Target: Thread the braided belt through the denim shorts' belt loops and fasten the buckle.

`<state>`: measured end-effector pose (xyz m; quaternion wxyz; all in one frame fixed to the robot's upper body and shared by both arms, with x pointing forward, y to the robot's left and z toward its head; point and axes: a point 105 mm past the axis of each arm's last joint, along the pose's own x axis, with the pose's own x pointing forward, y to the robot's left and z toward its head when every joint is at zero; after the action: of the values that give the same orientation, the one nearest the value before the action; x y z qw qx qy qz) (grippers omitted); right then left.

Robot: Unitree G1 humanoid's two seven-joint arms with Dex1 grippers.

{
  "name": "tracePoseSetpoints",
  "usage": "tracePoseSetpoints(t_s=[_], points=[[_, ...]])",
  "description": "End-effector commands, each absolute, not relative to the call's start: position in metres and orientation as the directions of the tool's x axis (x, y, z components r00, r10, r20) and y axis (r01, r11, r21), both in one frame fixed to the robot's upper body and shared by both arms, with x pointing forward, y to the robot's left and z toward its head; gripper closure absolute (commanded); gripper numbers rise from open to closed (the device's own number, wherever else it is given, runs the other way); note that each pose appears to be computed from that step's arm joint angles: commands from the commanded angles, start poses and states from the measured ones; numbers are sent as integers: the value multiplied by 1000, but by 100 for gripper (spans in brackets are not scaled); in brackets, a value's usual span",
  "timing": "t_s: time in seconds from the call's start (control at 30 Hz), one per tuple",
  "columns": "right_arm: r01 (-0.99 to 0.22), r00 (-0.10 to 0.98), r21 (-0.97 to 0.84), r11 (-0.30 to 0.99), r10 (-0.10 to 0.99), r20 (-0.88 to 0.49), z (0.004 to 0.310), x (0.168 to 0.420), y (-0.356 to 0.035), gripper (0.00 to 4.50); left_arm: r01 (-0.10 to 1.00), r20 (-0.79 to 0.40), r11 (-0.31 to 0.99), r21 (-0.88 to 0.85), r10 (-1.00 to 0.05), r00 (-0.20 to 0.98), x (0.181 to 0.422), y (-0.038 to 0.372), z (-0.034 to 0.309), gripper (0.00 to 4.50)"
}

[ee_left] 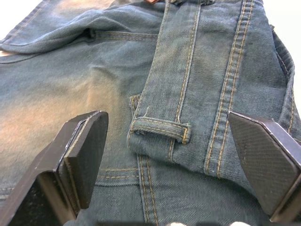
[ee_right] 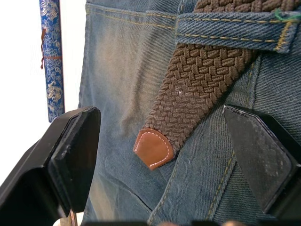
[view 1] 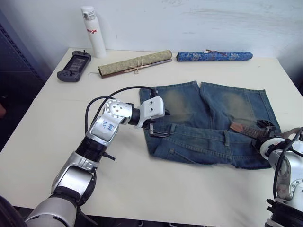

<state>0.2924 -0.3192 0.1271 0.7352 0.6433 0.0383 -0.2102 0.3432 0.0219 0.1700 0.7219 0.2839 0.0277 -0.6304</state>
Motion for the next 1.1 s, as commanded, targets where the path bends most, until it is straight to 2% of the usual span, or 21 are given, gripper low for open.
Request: tracePoseSetpoints(t_s=[0.03,0.17,0.37,0.4,0.43,0.47,0.5,0.67,0.7,0.87,0.97,1.1], points=[[390,876,920,36,-321,-358,104,289,-334,6,912,-377,19,409,-907,187,337,16,179,0],[348,901,935,68,-302,-313,94,298,-332,6,911,-377,17,412,-907,188,338,16,181,0],[294,938,944,149,-237,-254,91,294,-321,6,910,-378,23,415,-905,196,338,19,181,0],[293,940,943,156,-229,-254,89,292,-319,58,910,-379,24,415,-904,196,338,20,180,0],[294,940,942,159,-226,-255,88,292,-319,90,910,-379,25,414,-904,197,338,20,180,0],[287,945,942,173,-215,-248,87,291,-316,152,910,-379,25,414,-904,197,338,19,180,0],[281,948,942,182,-207,-242,86,291,-315,186,910,-378,26,414,-904,197,339,19,180,0],[254,958,946,203,-185,-217,85,292,-312,428,909,-373,23,415,-907,193,339,16,181,0],[242,961,950,199,-181,-207,86,292,-312,445,909,-373,22,416,-907,193,339,16,181,0],[93,991,972,214,-114,-69,111,285,-310,445,908,-374,22,418,-907,194,340,16,180,0],[-25,998,968,250,-41,37,129,267,-306,445,908,-373,26,419,-906,198,340,17,181,0],[-152,988,960,233,30,150,146,250,-306,445,908,-375,27,419,-905,200,340,18,180,0]])
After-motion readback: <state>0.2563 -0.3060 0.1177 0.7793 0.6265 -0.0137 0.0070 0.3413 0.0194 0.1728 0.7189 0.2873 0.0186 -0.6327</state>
